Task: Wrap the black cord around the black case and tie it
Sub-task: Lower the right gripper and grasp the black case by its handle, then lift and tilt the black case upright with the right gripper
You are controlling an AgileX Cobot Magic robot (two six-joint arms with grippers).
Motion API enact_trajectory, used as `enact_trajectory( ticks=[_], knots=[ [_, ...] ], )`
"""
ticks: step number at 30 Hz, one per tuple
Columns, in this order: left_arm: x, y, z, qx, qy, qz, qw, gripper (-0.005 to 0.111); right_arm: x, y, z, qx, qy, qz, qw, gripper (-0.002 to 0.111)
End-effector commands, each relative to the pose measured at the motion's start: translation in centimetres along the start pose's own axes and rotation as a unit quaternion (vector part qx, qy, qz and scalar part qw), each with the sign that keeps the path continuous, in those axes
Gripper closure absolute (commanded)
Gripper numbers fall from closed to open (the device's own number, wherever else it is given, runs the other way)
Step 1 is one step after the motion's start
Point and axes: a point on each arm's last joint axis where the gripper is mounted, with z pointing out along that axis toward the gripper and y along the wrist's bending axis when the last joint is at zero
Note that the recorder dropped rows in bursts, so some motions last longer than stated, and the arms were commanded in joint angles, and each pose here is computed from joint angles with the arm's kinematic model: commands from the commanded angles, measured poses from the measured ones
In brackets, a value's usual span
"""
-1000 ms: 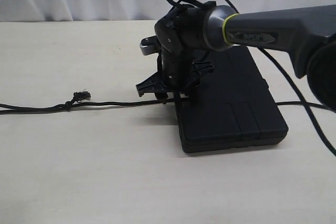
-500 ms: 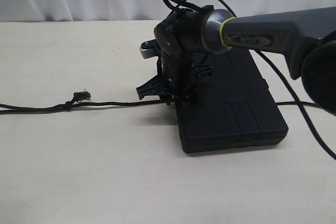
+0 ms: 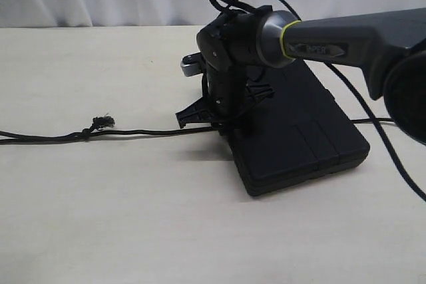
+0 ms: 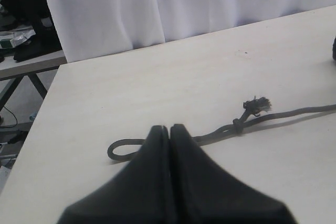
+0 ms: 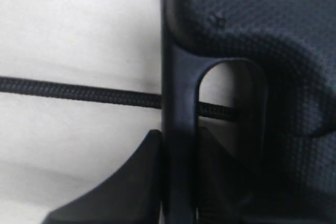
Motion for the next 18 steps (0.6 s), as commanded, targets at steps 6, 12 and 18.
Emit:
enact_trajectory(
  ticks=[6, 12, 18],
  knots=[
    [0.0, 0.0, 0.0, 0.000, -0.003, -0.003, 1.000, 0.107, 0.3, -1.1, -5.5, -0.004, -0.016, -0.006, 1.000, 0.104],
    [0.0, 0.0, 0.0, 0.000, -0.003, -0.003, 1.000, 0.107, 0.8, -2.1, -11.6, -0.028, -0.064, -0.009, 0.997, 0.104],
    [0.0, 0.0, 0.0, 0.000, -0.003, -0.003, 1.000, 0.107, 1.5, -3.4, -15.8, -0.097, -0.092, 0.008, 0.991, 0.104]
  ],
)
